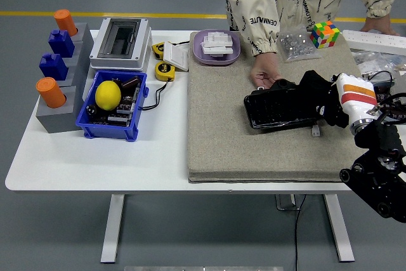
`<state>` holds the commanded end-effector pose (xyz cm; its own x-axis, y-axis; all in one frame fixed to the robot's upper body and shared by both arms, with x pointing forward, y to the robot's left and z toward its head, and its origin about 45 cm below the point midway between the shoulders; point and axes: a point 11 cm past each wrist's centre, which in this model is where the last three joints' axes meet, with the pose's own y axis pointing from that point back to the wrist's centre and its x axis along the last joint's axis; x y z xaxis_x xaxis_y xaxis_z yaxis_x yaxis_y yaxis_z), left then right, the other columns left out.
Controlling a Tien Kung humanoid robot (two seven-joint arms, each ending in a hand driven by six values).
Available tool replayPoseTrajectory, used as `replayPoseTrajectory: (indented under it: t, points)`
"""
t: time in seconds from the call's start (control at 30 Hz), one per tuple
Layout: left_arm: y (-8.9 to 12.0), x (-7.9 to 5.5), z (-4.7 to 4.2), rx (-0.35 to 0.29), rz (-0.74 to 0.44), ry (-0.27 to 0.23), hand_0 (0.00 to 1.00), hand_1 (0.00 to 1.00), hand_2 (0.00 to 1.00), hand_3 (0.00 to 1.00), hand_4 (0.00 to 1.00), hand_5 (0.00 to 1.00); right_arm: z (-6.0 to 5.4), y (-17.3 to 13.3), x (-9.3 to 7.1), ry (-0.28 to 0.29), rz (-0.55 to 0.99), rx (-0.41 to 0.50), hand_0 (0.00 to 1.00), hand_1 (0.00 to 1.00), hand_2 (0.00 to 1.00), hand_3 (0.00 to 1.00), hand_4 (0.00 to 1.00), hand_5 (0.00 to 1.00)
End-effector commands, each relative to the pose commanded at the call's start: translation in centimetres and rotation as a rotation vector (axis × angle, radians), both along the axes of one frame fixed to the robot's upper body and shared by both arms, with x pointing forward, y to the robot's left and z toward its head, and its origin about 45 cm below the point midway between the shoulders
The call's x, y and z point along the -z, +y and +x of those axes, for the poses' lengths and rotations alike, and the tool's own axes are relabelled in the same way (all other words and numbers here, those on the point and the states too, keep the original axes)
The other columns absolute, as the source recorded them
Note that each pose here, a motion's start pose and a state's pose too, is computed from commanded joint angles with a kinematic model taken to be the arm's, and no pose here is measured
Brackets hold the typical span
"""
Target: Pick the rag up,wipe the panel,place it on the desk
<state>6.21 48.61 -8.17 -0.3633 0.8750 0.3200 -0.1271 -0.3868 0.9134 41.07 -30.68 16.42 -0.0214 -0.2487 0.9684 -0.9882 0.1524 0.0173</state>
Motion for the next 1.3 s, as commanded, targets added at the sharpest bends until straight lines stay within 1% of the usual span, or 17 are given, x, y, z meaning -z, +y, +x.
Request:
replayPoseTrajectory:
  t: [0.3, 0.5, 0.77, 1.07, 1.3]
  points:
    - [0.0, 0.0, -0.04, 0.002, 0.000, 0.001, 0.607, 0.641, 0.655, 0.562, 0.628, 0.441, -0.4, -1.7, 0.3, 0.011, -0.015, 0.034, 0.292, 0.389, 0.419, 0.435, 0.967, 0.056]
    - [0.1, 0.0, -0.27, 0.001, 0.002, 0.006, 0.607, 0.641, 0.655, 0.562, 0.629, 0.441, -0.9, -3.0, 0.8, 0.025, -0.028, 0.058, 0.292, 0.389, 0.419, 0.436, 0.966, 0.056]
    - [0.2, -0.1, -0.15, 0.004, 0.004, 0.003, 0.607, 0.641, 0.656, 0.562, 0.629, 0.441, -1.0, -4.5, 0.4, 0.020, -0.042, 0.086, 0.293, 0.388, 0.418, 0.435, 0.967, 0.057]
    - [0.2, -0.1, -0.06, 0.003, 0.003, 0.001, 0.607, 0.641, 0.656, 0.562, 0.628, 0.441, -0.9, -4.7, 0.1, 0.013, -0.045, 0.089, 0.295, 0.389, 0.419, 0.436, 0.968, 0.056]
    - [0.1, 0.0, -0.04, 0.003, 0.002, 0.001, 0.607, 0.641, 0.657, 0.562, 0.629, 0.441, -0.5, -3.9, -0.2, 0.005, -0.043, 0.073, 0.293, 0.388, 0.419, 0.436, 0.967, 0.058]
